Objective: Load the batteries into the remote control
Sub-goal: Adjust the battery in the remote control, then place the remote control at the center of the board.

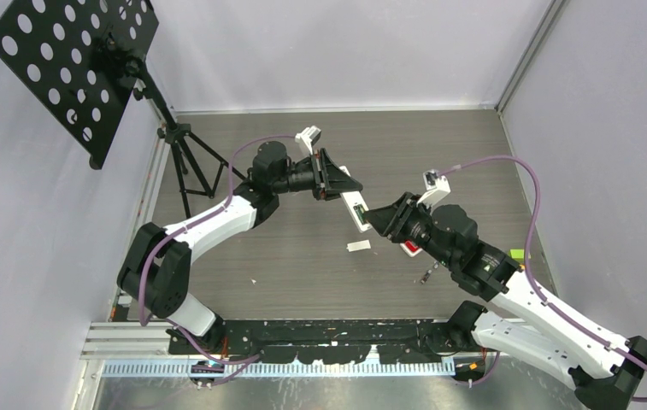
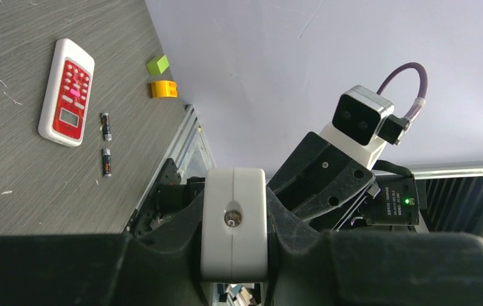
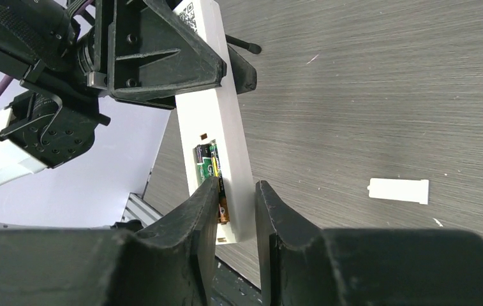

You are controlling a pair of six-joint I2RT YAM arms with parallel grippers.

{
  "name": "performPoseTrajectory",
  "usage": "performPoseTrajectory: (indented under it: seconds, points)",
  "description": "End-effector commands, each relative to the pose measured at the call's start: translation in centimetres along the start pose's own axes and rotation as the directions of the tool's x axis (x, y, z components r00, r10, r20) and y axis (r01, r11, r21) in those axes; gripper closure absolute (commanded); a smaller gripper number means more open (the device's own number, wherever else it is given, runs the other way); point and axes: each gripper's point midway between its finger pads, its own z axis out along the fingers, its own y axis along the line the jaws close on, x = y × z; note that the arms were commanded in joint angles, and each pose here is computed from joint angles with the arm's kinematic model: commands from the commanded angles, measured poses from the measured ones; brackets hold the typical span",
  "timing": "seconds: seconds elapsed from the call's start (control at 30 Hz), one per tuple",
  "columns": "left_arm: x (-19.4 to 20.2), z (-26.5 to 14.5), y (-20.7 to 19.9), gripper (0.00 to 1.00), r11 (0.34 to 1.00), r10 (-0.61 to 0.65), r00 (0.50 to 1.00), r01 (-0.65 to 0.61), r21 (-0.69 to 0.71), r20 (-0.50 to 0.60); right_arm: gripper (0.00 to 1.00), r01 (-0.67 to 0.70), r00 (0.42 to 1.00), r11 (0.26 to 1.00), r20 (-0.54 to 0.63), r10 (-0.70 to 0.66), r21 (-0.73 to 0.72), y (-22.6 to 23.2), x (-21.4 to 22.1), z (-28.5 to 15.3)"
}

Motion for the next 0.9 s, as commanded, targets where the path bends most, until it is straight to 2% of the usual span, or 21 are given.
performPoseTrajectory:
  seconds: [0.0,0.1,0.33,0.43,0.53,0.7,0.87]
  points:
    - [-0.4,-0.5,-4.2,1.00,0.991,0.092,0.996,-0.091,0.096,0.004,0.72,0.008,1.000,1.000,0.011,-0.008,0.021,0.2,-0.8,0.4]
    - [-0.5,-0.5,-4.0,1.00,0.991,0.093,0.996,-0.093,0.091,0.004,0.67,0.010,1.000,1.000,0.002,-0.010,0.023,0.2,-0.6,0.6]
    - [-0.9,-1.1,-1.1,1.00,0.992,0.129,0.991,-0.129,0.007,0.040,0.35,0.029,0.999,0.999,0.020,-0.030,0.023,0.5,-1.5,-0.2]
    - [-1.3,-1.9,1.2,1.00,0.985,0.162,0.984,-0.157,-0.072,0.068,0.29,0.044,0.999,0.998,0.014,-0.045,0.041,0.5,-1.8,-0.6]
    - [-1.7,-3.1,3.7,1.00,0.975,0.172,0.980,-0.154,-0.162,0.102,0.28,0.058,0.998,0.993,-0.013,-0.057,0.099,-0.4,-1.5,-0.5]
    - [-1.9,-5.1,7.3,1.00,0.942,0.199,0.969,-0.149,-0.300,0.144,0.32,0.078,0.995,0.949,-0.086,-0.054,0.307,-3.9,-0.5,0.5]
    - [-1.3,-6.0,8.8,1.00,0.924,0.216,0.965,-0.154,-0.351,0.147,0.33,0.247,0.950,0.856,-0.287,-0.122,0.454,-7.8,2.1,2.3]
